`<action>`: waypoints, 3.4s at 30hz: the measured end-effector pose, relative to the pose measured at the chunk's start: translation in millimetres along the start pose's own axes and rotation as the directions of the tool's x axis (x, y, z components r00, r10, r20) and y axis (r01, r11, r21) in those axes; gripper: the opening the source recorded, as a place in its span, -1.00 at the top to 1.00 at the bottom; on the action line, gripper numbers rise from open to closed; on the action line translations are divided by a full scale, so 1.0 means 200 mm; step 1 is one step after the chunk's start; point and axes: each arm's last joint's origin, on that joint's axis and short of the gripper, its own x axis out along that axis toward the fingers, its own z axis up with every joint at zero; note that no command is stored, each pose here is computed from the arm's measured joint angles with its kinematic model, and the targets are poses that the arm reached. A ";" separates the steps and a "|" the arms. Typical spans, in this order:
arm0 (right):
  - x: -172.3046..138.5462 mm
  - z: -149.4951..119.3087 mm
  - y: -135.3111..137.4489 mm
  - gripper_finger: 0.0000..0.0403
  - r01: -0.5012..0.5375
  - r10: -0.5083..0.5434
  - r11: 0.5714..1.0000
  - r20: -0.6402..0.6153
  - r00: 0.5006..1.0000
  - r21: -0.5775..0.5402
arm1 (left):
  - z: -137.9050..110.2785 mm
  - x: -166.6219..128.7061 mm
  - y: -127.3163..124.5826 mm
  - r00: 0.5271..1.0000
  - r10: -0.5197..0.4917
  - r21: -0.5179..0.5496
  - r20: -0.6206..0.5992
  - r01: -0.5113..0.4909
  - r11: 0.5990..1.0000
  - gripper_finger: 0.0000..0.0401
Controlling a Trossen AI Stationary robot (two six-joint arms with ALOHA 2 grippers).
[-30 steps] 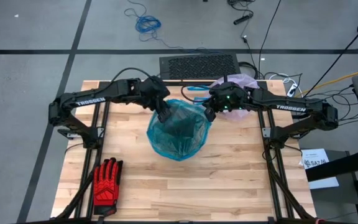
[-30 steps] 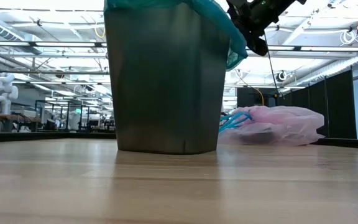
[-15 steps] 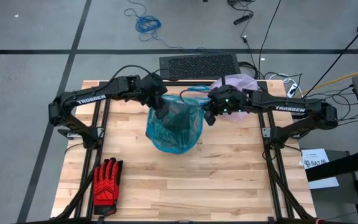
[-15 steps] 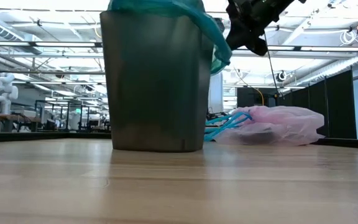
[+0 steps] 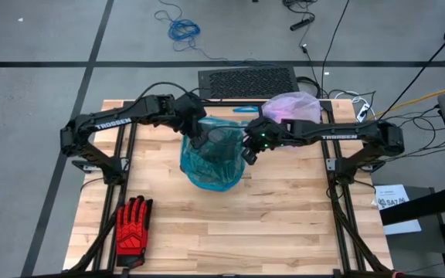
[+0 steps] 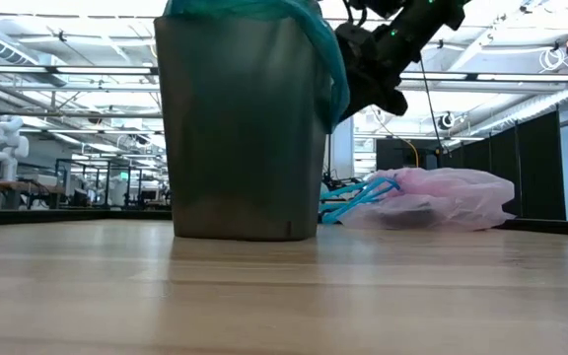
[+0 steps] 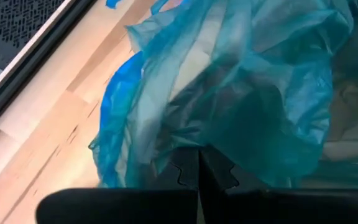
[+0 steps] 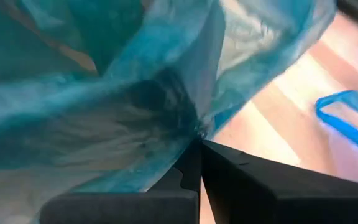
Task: Place trash/remove bag and relplace
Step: Insert the blue trash bag into the trash bin
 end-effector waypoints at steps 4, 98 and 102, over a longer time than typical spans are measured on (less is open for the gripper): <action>0.03 -0.01 0.01 1.00 -0.015 0.015 1.000 -0.020 1.000 -0.003 | -0.01 -0.06 -0.01 0.999 -0.013 -0.020 0.033 0.013 1.000 1.00; 0.01 0.02 0.14 1.00 -0.170 0.177 0.982 0.089 0.980 -0.076 | -0.73 0.09 -0.44 0.995 0.058 -0.205 0.078 -0.041 0.978 1.00; 0.06 -0.02 0.16 1.00 -0.164 0.168 0.983 0.037 0.985 -0.086 | -0.73 0.15 -0.44 0.991 0.048 -0.237 0.121 -0.019 0.971 1.00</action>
